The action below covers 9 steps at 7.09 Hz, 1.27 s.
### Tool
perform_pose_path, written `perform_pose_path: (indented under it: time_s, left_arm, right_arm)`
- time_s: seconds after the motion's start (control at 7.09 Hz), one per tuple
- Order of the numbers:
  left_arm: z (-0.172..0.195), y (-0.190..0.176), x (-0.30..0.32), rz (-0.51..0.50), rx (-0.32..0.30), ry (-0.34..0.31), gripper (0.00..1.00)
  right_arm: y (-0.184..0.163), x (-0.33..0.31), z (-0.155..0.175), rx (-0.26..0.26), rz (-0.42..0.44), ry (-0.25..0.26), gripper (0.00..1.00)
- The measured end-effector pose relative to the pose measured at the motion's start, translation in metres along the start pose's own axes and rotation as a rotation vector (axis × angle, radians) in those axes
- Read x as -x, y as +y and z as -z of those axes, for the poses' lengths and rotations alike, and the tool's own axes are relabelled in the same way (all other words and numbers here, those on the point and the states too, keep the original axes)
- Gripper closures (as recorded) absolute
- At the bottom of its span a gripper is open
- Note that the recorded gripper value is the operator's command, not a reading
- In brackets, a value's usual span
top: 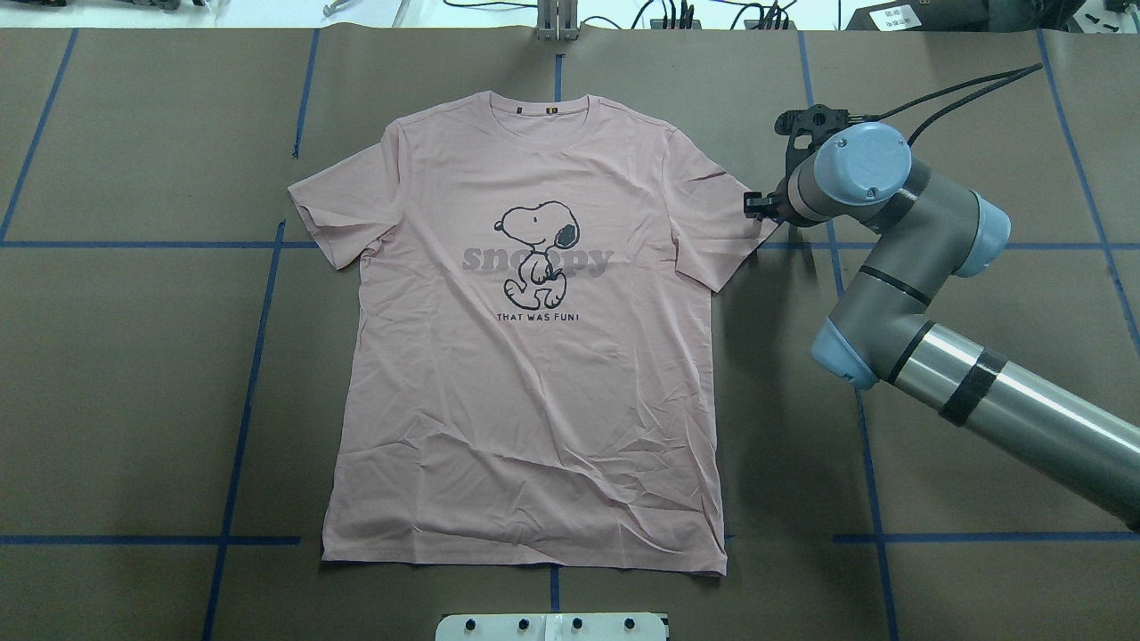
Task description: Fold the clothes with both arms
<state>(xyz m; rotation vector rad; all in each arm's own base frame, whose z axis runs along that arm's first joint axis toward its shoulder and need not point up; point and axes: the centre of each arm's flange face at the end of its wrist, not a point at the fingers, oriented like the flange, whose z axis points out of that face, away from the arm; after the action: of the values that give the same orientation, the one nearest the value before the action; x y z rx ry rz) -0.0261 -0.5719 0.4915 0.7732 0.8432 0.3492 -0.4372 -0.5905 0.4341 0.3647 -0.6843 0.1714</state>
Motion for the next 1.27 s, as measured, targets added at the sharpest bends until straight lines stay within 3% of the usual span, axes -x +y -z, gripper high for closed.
perform_pose_path:
  time_s: [0.14,0.42,0.85,1.27]
  left_arm:
    - [0.001,0.0,0.0,-0.001,-0.001,-0.001,0.0]
    - [0.001,0.001,0.0,-0.003,-0.001,-0.001,0.0]
    - [0.001,0.0,-0.001,-0.001,-0.001,-0.001,0.0]
    - [0.0,0.0,-0.001,0.004,-0.001,0.0,0.0]
  right_arm:
    - [-0.001,0.0,-0.002,-0.006,-0.008,-0.007,1.0]
    - [-0.004,0.01,0.001,-0.012,-0.067,-0.025,1.0]
    - [-0.014,0.03,0.023,-0.02,-0.09,-0.042,1.0]
    - [-0.025,0.127,0.073,-0.028,-0.173,0.053,1.0]
